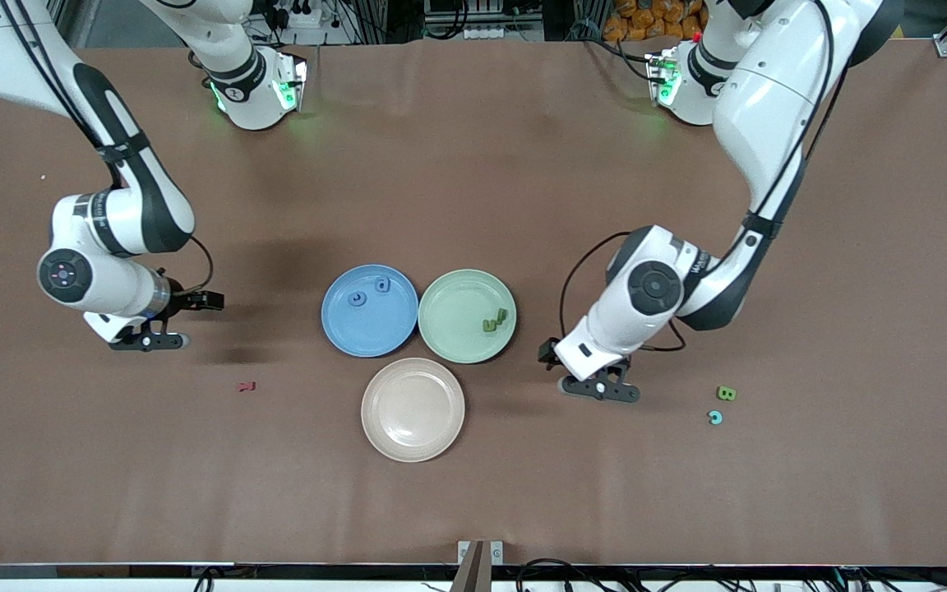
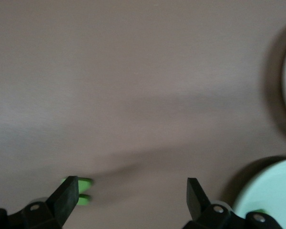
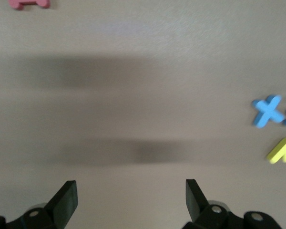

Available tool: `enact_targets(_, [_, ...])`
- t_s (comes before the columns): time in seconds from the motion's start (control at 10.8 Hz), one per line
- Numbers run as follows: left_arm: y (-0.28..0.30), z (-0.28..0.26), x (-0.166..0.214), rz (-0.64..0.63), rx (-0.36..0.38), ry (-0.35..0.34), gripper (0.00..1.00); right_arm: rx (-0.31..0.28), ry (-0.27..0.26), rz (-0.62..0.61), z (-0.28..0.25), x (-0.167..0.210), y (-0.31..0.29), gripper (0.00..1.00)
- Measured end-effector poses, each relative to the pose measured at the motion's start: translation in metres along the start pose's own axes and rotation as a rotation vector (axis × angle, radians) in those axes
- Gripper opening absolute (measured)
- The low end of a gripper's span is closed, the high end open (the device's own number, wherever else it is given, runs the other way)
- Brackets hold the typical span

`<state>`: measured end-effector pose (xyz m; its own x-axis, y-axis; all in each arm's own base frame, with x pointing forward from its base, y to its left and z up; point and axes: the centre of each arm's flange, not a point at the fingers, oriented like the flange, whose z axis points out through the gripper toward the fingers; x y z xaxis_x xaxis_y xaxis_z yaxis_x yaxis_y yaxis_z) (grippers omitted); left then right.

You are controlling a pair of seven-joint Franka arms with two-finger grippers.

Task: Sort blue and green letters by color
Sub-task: 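Reach the left gripper to the green Z while the right gripper reaches the X, then carry the Z to the green plate while the right gripper grasps the X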

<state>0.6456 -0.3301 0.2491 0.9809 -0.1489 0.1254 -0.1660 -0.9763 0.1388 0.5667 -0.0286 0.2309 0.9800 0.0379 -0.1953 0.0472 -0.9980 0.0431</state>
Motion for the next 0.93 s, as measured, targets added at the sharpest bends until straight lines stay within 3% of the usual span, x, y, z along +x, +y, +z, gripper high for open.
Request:
enact_targets(0.46, [-0.061,0.022,0.001,0.120,0.061,-0.034,1.00,-0.008,0.109,-0.337,0.025,0.006,0.071,1.00])
enact_targets(0.83, [-0.054,0.044,-0.009,0.150,0.072,-0.064,1.00,-0.007,0.121,-0.408,0.047,0.011,0.098,1.00])
enact_targets(0.93, [-0.056,0.051,-0.012,0.152,0.075,-0.073,0.96,-0.015,0.123,-0.412,0.048,0.012,0.103,1.00])
